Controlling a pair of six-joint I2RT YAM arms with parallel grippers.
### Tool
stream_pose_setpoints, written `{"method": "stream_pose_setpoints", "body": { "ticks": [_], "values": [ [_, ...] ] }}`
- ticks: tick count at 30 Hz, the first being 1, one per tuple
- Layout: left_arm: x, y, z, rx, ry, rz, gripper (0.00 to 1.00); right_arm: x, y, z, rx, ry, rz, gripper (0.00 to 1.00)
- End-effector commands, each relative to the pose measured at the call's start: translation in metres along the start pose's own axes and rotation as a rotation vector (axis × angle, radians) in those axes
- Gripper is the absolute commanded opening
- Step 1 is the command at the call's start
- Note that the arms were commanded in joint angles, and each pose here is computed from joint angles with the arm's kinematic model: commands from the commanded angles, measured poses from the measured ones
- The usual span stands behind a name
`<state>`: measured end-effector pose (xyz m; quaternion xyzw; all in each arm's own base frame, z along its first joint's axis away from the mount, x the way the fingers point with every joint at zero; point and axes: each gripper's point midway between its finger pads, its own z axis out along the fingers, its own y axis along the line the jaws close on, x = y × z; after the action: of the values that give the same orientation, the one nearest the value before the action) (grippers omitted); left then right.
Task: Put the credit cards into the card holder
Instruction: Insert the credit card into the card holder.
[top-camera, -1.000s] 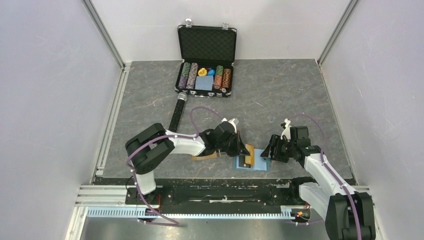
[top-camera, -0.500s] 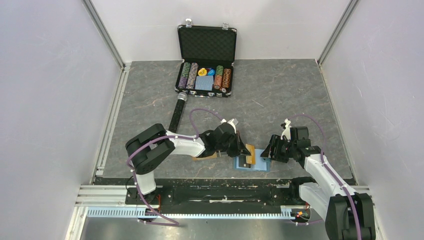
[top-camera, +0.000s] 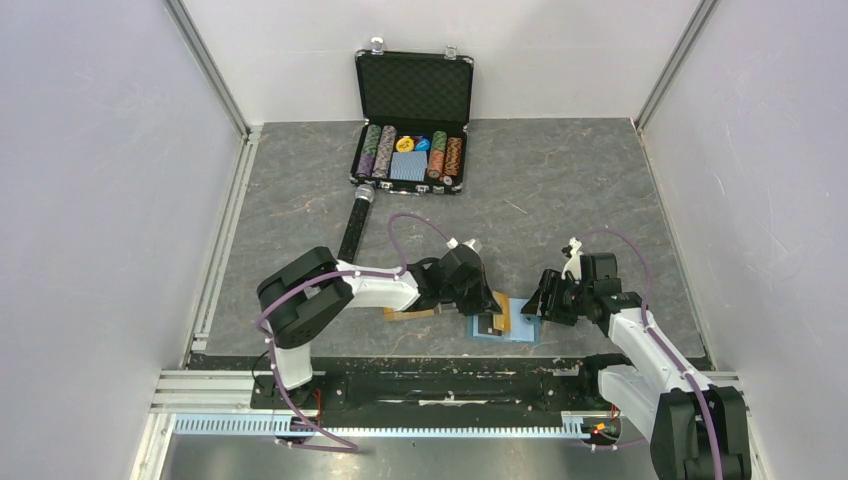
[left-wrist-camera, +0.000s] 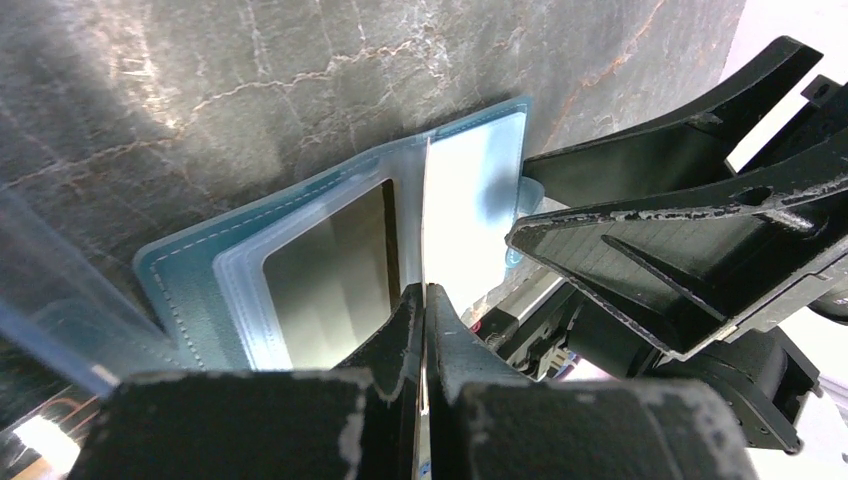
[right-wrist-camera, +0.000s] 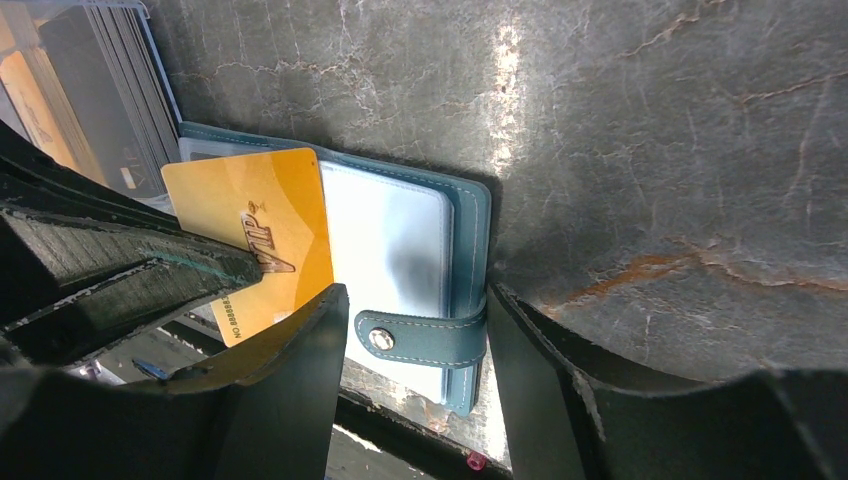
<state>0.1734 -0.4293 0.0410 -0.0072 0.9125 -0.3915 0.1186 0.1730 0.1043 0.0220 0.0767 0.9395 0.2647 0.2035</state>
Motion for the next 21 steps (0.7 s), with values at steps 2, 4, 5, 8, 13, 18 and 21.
{"method": "stream_pose_setpoints", "body": {
  "ticks": [2, 4, 5, 8, 13, 18, 21],
  "values": [
    [0.014, 0.007, 0.016, -0.003, 0.053, 0.047, 0.02, 0.047, -0.021, 0.001, 0.072, 0.15, 0.063, 0.56],
    [0.016, 0.001, 0.018, 0.03, 0.062, 0.044, 0.02, 0.048, -0.021, 0.001, 0.071, 0.152, 0.063, 0.56],
    [0.017, -0.001, 0.019, 0.041, 0.069, 0.046, 0.02, 0.048, -0.022, 0.001, 0.071, 0.154, 0.063, 0.56],
    [0.02, -0.005, 0.019, 0.06, 0.085, 0.047, 0.02, 0.047, -0.021, 0.001, 0.07, 0.152, 0.063, 0.56],
    [0.024, -0.001, 0.012, 0.045, 0.096, 0.035, 0.02, 0.046, -0.021, 0.001, 0.07, 0.149, 0.061, 0.56],
    [0.026, 0.002, 0.002, 0.019, 0.1, 0.04, 0.02, 0.046, -0.021, 0.001, 0.071, 0.149, 0.064, 0.56],
    [0.028, -0.001, -0.002, 0.026, 0.102, 0.046, 0.02, 0.046, -0.021, 0.001, 0.071, 0.148, 0.062, 0.55]
  ]
}}
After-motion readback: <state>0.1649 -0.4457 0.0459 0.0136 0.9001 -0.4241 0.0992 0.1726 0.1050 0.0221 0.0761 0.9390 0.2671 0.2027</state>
